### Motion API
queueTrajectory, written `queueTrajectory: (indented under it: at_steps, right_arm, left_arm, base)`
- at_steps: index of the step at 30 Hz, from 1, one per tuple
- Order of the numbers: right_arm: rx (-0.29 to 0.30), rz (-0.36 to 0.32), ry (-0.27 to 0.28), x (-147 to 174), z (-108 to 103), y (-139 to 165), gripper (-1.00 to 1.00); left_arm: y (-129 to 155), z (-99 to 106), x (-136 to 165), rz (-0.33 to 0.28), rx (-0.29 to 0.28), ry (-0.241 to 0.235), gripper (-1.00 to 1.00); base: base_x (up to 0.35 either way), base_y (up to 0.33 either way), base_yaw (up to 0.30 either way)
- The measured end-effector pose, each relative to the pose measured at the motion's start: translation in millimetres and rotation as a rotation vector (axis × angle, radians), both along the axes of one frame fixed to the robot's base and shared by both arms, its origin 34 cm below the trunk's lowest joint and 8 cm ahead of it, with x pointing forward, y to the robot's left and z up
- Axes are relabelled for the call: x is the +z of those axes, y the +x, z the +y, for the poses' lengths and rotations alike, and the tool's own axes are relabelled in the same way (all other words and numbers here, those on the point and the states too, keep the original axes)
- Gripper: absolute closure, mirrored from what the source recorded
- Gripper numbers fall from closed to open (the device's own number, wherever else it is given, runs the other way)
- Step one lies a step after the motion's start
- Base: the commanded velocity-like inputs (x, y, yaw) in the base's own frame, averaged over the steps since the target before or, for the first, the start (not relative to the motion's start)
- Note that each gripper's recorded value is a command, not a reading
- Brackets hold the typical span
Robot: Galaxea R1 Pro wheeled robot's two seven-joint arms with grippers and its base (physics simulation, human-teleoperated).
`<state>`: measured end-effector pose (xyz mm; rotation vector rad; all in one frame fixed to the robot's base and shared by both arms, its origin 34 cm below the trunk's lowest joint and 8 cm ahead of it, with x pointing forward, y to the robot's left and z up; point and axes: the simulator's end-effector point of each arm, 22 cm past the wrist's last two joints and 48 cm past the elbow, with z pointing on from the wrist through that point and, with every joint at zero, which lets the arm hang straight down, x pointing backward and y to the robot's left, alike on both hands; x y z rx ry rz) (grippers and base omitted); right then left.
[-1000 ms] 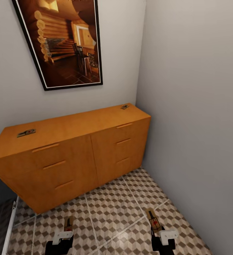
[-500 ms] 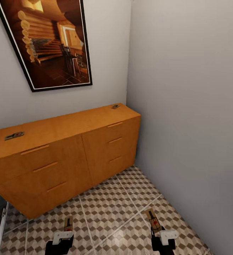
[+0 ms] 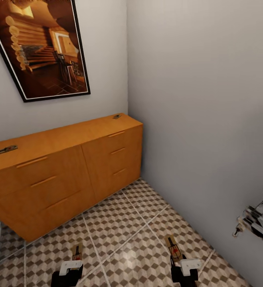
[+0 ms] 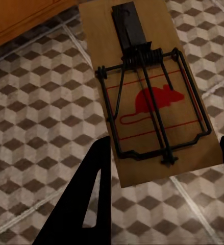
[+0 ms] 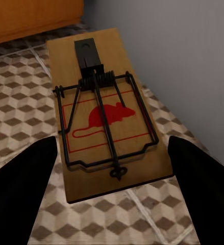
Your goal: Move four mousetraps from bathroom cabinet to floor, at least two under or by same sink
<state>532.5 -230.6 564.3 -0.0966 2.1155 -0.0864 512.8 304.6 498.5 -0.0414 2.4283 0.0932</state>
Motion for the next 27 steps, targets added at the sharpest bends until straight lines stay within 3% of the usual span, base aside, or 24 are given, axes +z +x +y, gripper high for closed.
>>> queueTrajectory:
  at_steps: [13, 27]
  right_arm:
    - [0.0, 0.0, -0.001, 0.1, -0.9, 0.0, 1.0]
    - [0.0, -0.001, -0.001, 0.4, -0.9, -0.2, 1.0]
  left_arm:
    - [0.0, -0.1, 0.1, 0.0, 0.0, 0.0, 1.0]
    - [-0.1, 0.1, 0.4, -0.001, 0.0, 0.0, 1.0]
  base:
    - [-0.313, 0.0, -0.165]
    - [-0.029, 0.0, -0.275]
